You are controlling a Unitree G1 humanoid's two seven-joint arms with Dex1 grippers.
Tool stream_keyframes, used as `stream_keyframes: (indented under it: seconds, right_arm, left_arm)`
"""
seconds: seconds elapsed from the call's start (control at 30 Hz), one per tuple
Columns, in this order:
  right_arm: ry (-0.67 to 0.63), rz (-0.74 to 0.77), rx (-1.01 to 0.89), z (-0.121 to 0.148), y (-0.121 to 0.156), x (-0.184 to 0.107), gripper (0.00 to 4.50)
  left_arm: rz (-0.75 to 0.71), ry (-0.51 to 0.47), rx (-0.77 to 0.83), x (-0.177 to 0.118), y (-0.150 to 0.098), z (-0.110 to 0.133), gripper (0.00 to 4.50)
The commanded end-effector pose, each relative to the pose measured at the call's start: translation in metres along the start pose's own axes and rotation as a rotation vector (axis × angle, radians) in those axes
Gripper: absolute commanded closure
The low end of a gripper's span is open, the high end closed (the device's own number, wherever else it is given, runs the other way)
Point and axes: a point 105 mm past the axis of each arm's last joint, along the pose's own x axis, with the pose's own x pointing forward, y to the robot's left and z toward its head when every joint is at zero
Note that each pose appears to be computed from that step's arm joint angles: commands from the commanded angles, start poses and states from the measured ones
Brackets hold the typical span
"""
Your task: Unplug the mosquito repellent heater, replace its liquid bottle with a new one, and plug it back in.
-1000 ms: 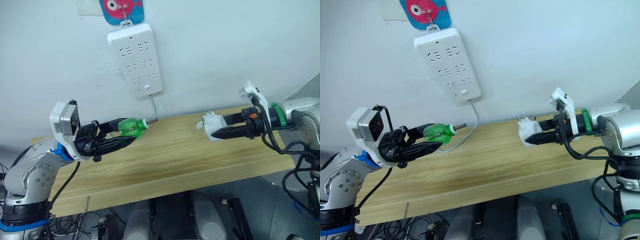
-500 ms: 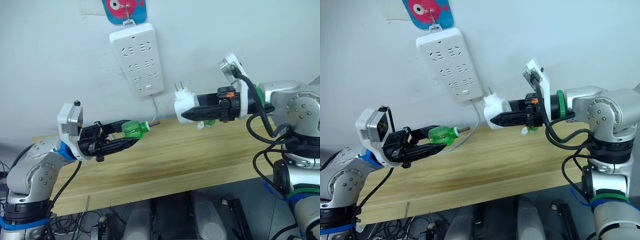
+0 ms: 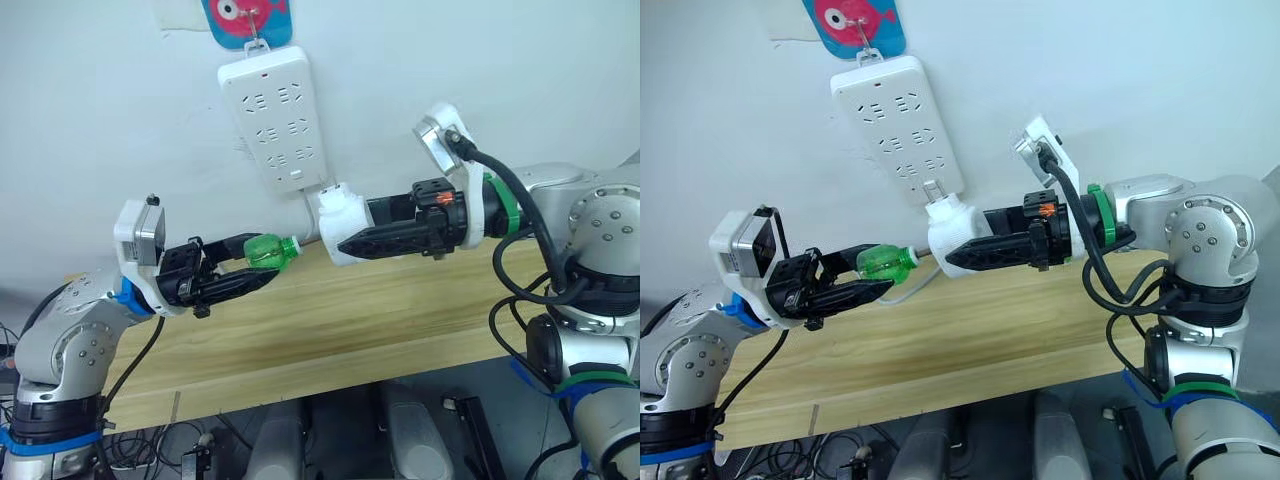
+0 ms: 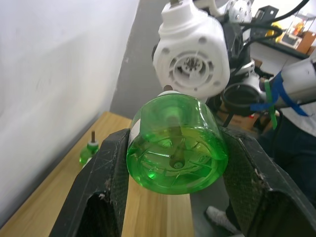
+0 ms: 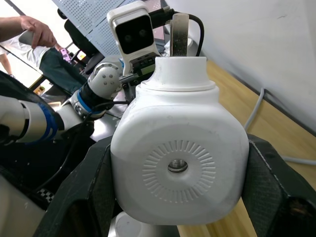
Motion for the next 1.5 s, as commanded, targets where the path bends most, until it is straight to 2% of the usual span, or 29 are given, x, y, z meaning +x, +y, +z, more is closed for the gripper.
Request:
stream_keyframes:
  seconds: [0.03,0.93,1.5]
  right_arm:
    - [-0.036,-0.001,-0.039,0.008,0.004,-0.001,1.55]
    - [-0.085,0.069,-0.039,0.022,0.011,0.004,1.55]
    - [-0.044,0.088,-0.052,0.015,0.007,0.006,1.55]
  left_arm:
    - [-0.025,-0.034,0.024,0.003,-0.005,0.01,2.19]
    - [-0.064,-0.071,-0.025,0.006,-0.011,0.014,2.19]
    - [-0.07,-0.075,-0.028,0.007,-0.012,0.016,2.19]
